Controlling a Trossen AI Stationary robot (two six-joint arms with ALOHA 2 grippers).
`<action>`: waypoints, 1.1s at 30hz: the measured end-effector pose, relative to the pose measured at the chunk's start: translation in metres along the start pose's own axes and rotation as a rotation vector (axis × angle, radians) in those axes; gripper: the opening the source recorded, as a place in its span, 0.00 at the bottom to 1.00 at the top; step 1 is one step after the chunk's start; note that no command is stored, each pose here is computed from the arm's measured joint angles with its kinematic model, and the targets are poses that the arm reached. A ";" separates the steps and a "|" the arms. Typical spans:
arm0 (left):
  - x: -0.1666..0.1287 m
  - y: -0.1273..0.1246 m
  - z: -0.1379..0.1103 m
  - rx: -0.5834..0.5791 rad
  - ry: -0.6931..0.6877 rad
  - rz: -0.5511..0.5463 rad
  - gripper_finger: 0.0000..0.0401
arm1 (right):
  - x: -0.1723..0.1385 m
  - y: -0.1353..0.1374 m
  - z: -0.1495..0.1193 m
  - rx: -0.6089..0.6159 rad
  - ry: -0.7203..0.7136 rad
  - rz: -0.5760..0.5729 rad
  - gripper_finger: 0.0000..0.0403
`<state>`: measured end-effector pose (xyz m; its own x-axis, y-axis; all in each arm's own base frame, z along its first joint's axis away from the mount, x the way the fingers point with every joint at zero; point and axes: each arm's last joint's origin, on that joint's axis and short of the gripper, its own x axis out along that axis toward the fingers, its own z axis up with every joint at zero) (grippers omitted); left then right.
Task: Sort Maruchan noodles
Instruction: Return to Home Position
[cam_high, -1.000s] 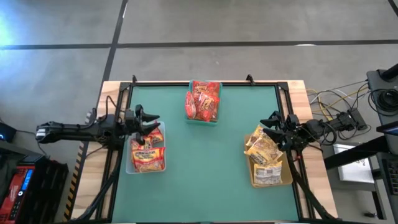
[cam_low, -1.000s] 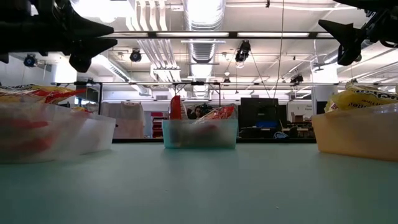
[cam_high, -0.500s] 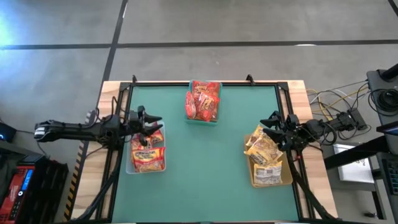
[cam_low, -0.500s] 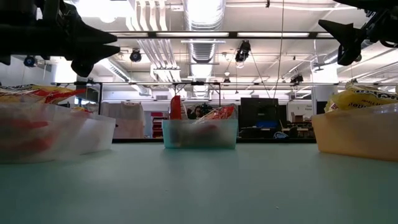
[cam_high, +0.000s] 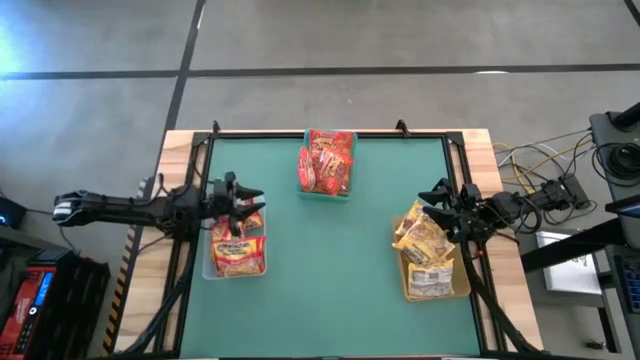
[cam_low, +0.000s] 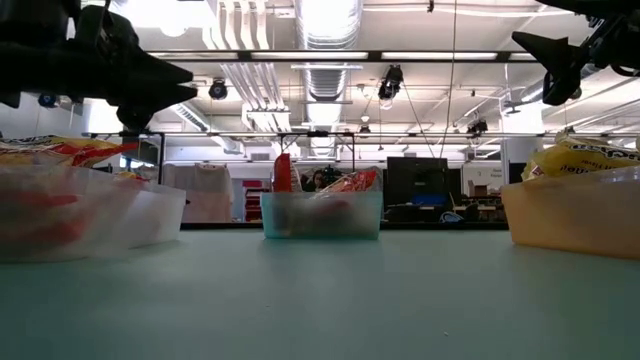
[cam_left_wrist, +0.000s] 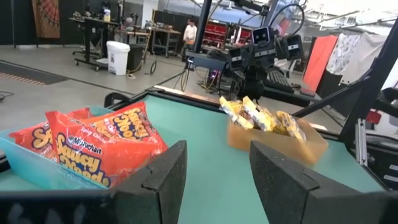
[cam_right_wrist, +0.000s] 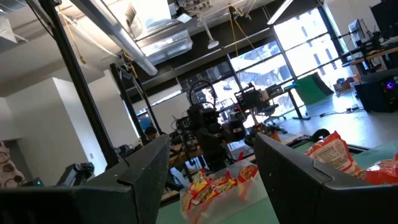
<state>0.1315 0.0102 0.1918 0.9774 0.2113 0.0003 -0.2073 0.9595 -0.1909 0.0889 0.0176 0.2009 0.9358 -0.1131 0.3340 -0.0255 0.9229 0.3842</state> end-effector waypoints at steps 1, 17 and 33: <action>0.000 0.000 -0.001 0.001 0.005 0.001 0.40 | 0.000 0.000 0.000 0.000 0.000 0.000 0.56; 0.008 0.001 -0.011 0.016 0.091 0.017 0.40 | 0.000 0.000 0.000 0.000 0.000 0.000 0.56; 0.016 0.002 -0.025 0.036 0.203 0.039 0.40 | 0.000 0.000 0.000 0.000 0.000 0.000 0.56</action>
<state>0.1474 0.0108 0.1665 0.9559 0.2100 -0.2054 -0.2431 0.9581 -0.1514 0.0889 0.0176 0.2010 0.9357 -0.1134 0.3340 -0.0253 0.9229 0.3842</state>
